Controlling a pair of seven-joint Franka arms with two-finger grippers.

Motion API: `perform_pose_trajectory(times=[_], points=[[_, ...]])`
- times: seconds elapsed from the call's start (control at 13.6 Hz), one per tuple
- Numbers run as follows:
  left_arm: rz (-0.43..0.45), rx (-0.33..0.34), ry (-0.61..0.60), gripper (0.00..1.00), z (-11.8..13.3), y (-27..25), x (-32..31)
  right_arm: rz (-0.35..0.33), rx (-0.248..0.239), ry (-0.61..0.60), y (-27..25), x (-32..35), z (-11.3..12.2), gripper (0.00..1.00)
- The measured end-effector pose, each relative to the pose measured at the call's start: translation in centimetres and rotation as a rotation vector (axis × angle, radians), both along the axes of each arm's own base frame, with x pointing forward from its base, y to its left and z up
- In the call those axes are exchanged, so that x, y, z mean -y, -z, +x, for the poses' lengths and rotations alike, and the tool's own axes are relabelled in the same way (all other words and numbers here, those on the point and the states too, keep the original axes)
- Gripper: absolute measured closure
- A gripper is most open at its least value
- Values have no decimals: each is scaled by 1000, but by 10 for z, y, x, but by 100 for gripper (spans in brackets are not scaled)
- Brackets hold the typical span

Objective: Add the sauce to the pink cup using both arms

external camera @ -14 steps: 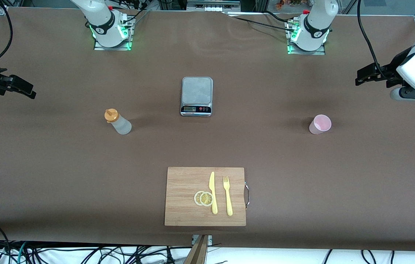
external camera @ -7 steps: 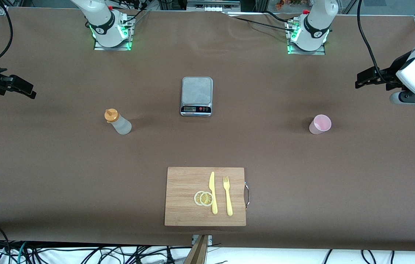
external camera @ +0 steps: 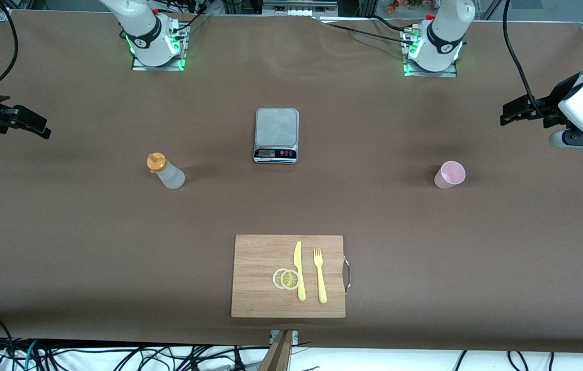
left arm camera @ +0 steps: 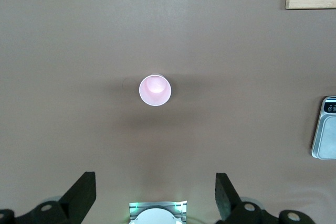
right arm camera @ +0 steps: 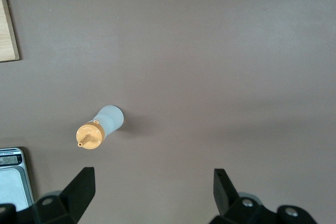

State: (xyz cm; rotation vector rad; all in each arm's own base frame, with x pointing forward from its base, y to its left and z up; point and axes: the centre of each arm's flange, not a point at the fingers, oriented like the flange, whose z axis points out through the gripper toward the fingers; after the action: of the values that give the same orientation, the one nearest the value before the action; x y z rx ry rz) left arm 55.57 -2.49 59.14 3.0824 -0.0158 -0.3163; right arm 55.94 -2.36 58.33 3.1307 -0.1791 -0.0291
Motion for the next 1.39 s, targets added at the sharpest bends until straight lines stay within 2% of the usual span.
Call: perform_pose_trajectory(times=[1.39], points=[[0,-4,2,0,1,2,3,0,0,0,0,0,0,0]])
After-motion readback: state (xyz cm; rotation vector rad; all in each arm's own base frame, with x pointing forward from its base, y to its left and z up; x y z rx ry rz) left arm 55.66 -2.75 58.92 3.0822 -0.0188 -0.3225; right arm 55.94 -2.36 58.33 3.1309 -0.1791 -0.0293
